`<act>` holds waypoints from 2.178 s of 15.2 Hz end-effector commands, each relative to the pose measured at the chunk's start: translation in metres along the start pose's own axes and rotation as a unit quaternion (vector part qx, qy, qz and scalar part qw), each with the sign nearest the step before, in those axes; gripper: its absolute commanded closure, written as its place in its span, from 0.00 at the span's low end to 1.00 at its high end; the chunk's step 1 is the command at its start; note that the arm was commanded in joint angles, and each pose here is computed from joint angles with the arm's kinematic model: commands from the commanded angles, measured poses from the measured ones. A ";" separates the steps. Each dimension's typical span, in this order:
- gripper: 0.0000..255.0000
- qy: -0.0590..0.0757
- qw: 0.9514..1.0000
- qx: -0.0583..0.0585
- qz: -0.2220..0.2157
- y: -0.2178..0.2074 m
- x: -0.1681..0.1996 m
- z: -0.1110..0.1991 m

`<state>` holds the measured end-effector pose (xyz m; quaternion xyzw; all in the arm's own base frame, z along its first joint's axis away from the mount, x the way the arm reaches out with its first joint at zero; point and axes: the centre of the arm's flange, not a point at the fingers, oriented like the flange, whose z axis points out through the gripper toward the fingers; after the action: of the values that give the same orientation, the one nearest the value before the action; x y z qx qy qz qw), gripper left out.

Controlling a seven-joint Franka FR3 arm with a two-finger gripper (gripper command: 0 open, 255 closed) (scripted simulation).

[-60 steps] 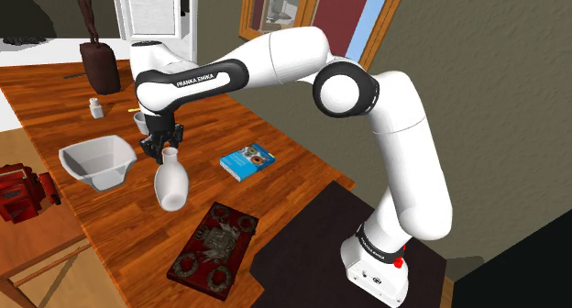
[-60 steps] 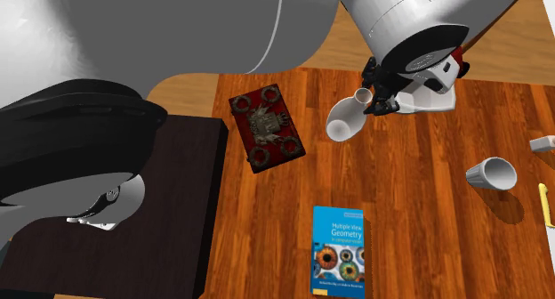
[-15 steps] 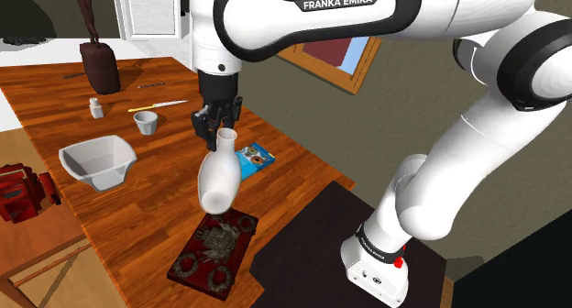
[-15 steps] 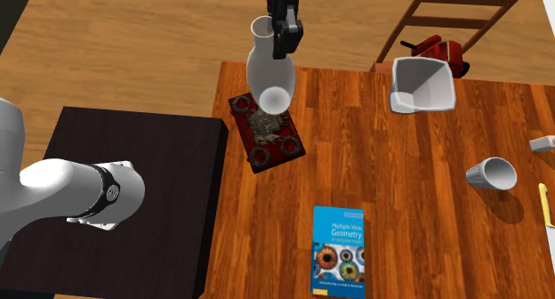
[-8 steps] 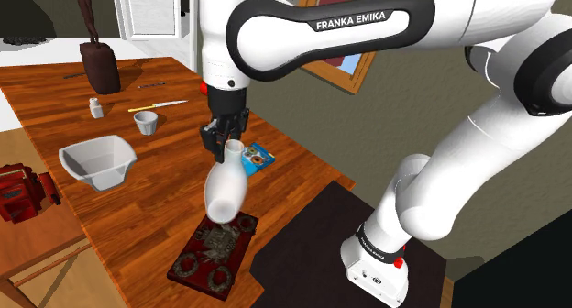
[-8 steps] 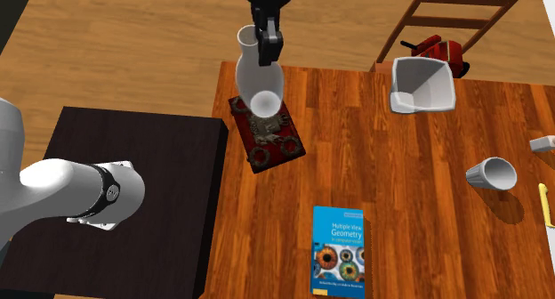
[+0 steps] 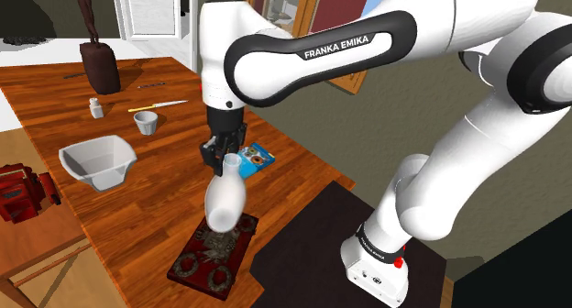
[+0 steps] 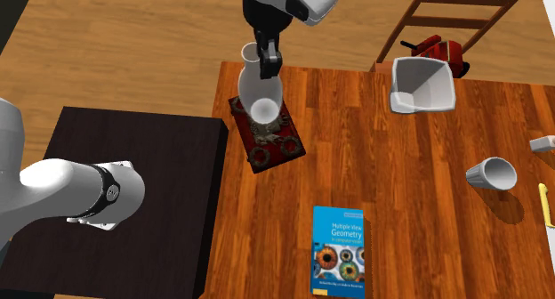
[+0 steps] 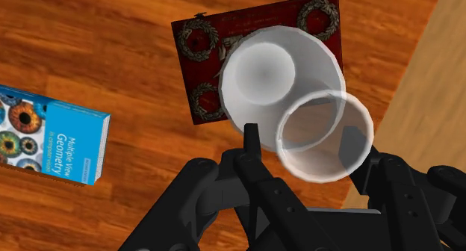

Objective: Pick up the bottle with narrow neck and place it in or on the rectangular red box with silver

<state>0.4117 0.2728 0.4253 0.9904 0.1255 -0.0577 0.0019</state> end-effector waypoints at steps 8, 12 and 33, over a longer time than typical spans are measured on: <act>1.00 0.000 1.000 0.000 0.000 0.000 0.006 0.048; 1.00 0.000 1.000 0.000 0.000 0.000 0.008 0.069; 0.00 0.000 1.000 0.000 0.000 0.000 0.012 0.088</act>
<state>0.4134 0.2742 0.3288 0.9904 0.1255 -0.0572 0.0016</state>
